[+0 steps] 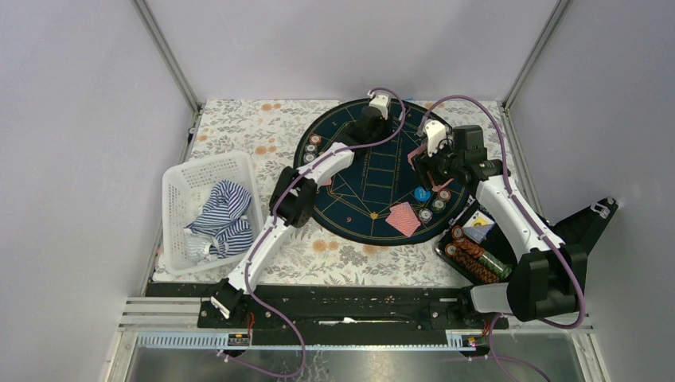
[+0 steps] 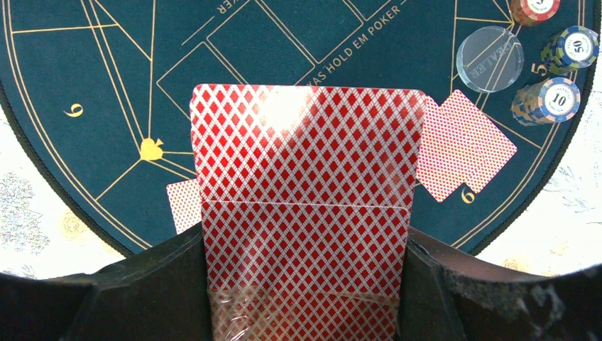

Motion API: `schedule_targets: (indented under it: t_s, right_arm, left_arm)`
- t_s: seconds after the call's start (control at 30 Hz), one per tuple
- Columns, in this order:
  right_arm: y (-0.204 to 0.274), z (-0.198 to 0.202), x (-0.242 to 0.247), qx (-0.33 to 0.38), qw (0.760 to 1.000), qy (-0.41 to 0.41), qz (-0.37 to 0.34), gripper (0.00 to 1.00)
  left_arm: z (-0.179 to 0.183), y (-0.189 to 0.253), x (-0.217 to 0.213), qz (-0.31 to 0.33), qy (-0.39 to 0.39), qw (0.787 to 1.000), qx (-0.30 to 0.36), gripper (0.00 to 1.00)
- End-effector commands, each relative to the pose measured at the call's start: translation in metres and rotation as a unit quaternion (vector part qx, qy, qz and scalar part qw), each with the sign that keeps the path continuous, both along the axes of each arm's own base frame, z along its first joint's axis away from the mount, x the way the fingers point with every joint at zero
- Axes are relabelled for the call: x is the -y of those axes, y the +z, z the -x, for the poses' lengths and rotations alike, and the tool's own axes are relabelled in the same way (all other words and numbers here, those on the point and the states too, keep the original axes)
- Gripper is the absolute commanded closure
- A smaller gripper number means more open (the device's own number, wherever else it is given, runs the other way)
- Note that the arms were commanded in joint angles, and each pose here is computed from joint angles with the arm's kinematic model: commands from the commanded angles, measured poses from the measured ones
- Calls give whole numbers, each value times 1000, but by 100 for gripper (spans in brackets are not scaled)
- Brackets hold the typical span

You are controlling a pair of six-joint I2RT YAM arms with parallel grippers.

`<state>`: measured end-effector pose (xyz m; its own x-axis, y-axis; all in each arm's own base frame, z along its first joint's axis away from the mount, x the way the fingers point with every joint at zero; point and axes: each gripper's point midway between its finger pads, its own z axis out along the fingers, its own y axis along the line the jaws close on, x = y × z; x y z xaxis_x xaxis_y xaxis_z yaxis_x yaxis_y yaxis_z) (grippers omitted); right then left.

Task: Distribute texas hold em gaming equipment

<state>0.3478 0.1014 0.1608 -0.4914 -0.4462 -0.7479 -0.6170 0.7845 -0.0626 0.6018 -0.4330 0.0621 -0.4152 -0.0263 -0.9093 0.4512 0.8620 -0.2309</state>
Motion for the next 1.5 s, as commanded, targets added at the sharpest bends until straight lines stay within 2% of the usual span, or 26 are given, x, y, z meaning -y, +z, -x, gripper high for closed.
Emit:
schedule_targets:
  t_s: [0.0, 0.17, 0.2, 0.33, 0.47, 0.67, 0.83, 1.03, 1.2, 1.47]
  right_arm:
    - [14, -8, -5, 26, 999, 7, -18, 100]
    - [15, -7, -7, 24, 999, 13, -24, 100]
    - [14, -6, -9, 23, 999, 17, -27, 100]
    - [13, -1, -15, 14, 999, 37, -33, 100]
    - [12, 6, -21, 8, 997, 61, -43, 100]
    - [12, 26, -42, -7, 991, 124, -59, 100]
    - [8, 42, -63, -16, 983, 173, -58, 100]
    - [5, 53, -76, -19, 977, 202, -57, 100]
    - [2, 62, -86, -23, 973, 222, -54, 100]
    - [-5, 69, -95, -24, 971, 237, -37, 100]
  left_arm:
    - [-11, 52, 5, 55, -8, 998, 37, 46]
    - [1, 96, -1, 90, -41, 995, 28, 40]
    - [6, 119, -5, 105, -50, 993, 28, 38]
    - [34, 158, -31, 112, -77, 991, 12, 35]
    - [82, 187, -54, 103, -128, 986, -24, 27]
    - [174, 217, -71, 140, -256, 952, -97, 22]
    - [239, 221, -75, 172, -324, 916, -164, 21]
    - [289, 196, -68, 171, -359, 891, -221, 22]
    - [304, 181, -60, 166, -362, 884, -245, 24]
    - [307, 162, -51, 178, -354, 874, -281, 29]
